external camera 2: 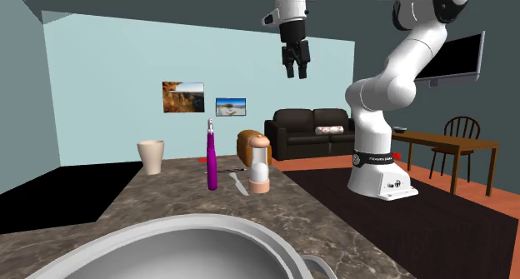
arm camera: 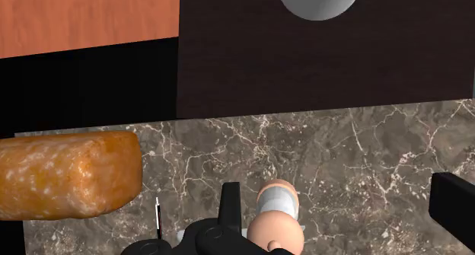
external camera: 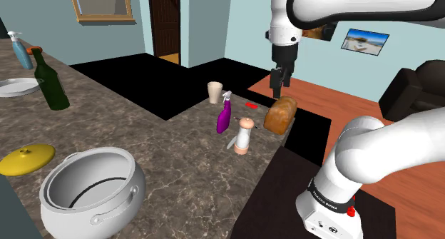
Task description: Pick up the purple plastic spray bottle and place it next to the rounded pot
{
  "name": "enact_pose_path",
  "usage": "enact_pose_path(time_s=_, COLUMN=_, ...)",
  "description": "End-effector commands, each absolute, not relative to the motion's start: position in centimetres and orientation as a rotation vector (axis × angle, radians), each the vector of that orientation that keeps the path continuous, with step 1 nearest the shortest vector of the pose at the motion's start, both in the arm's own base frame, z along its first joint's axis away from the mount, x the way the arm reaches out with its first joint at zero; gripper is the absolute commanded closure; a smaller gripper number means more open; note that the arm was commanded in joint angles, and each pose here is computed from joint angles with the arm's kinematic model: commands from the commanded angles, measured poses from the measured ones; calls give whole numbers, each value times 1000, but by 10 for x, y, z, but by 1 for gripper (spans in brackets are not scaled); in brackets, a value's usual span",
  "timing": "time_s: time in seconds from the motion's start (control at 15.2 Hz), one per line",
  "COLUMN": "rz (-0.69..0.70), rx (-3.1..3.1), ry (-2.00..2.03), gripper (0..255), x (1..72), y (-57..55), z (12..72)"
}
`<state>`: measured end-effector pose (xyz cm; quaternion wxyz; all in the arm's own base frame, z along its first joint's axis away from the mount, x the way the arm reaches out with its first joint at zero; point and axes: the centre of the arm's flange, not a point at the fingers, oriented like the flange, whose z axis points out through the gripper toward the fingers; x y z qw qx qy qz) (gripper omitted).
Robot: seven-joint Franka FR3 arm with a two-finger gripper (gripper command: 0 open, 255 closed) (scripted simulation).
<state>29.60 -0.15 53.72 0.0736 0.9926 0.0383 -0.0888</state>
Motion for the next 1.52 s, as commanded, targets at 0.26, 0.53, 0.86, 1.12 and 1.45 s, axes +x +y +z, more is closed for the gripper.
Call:
enact_pose_path(time_s=0.26, rz=-181, rx=2970, ry=-123, gripper=0, x=317, y=17, z=497)
enact_pose_path(time_s=0.53, rz=-94, rx=2941, ry=-358, gripper=0, x=344, y=31, z=458)
enact_pose_path(time_s=0.86, rz=13, rx=2876, ry=-645, gripper=0, x=383, y=40, z=412)
enact_pose_path(time_s=1.12, rz=99, rx=2802, ry=-868, gripper=0, x=417, y=41, z=378)
enact_pose_path(time_s=1.45, rz=204, rx=2685, ry=-1137, gripper=0, x=463, y=33, z=338)
